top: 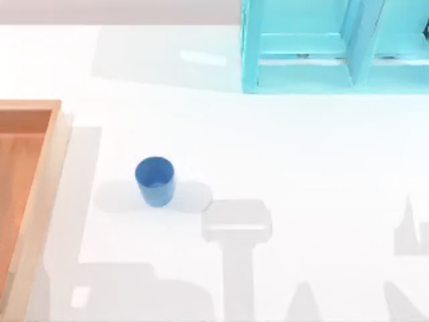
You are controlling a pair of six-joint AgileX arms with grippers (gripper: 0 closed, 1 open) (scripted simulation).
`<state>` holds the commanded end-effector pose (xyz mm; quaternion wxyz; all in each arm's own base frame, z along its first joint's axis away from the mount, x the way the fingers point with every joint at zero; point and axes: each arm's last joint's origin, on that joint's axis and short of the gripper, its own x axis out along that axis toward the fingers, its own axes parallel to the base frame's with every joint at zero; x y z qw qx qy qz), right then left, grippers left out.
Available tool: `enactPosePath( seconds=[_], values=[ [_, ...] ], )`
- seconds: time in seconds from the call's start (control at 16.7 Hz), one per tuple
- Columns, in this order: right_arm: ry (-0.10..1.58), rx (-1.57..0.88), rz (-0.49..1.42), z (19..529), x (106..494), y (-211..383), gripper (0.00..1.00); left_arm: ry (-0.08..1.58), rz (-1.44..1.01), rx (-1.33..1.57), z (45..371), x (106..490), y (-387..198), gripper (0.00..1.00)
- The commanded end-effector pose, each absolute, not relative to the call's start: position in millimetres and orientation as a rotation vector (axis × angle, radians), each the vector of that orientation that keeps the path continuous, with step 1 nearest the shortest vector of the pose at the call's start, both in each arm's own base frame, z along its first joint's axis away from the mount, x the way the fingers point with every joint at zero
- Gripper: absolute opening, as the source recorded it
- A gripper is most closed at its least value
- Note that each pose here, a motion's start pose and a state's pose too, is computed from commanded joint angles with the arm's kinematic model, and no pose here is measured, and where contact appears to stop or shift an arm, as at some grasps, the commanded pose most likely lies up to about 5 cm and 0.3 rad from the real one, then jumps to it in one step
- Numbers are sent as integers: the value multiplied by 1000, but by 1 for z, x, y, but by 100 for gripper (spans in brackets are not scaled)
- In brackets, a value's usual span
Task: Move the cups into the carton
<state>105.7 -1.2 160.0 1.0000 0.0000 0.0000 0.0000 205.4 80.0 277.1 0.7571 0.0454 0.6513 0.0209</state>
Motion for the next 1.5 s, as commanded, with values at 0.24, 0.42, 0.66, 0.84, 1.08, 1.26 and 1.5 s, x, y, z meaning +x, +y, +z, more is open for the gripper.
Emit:
enactPosePath(
  seconds=[0.24,0.42,0.66,0.84,1.08,1.26,1.5],
  values=[
    [0,0,0,160,106,-1,100,1420,43,103,276,207,80,0],
    [0,0,0,160,106,-1,100,1413,43,103,261,209,81,0],
    [0,0,0,160,106,-1,100,1412,48,101,225,211,85,0],
    [0,0,0,160,106,-1,100,1420,46,99,212,210,85,0],
    [0,0,0,160,106,-1,100,1420,46,99,212,210,85,8],
    [0,0,0,160,106,-1,100,1420,46,99,212,210,85,30],
    [0,0,0,160,106,-1,100,1420,46,99,212,210,85,60]
  ],
)
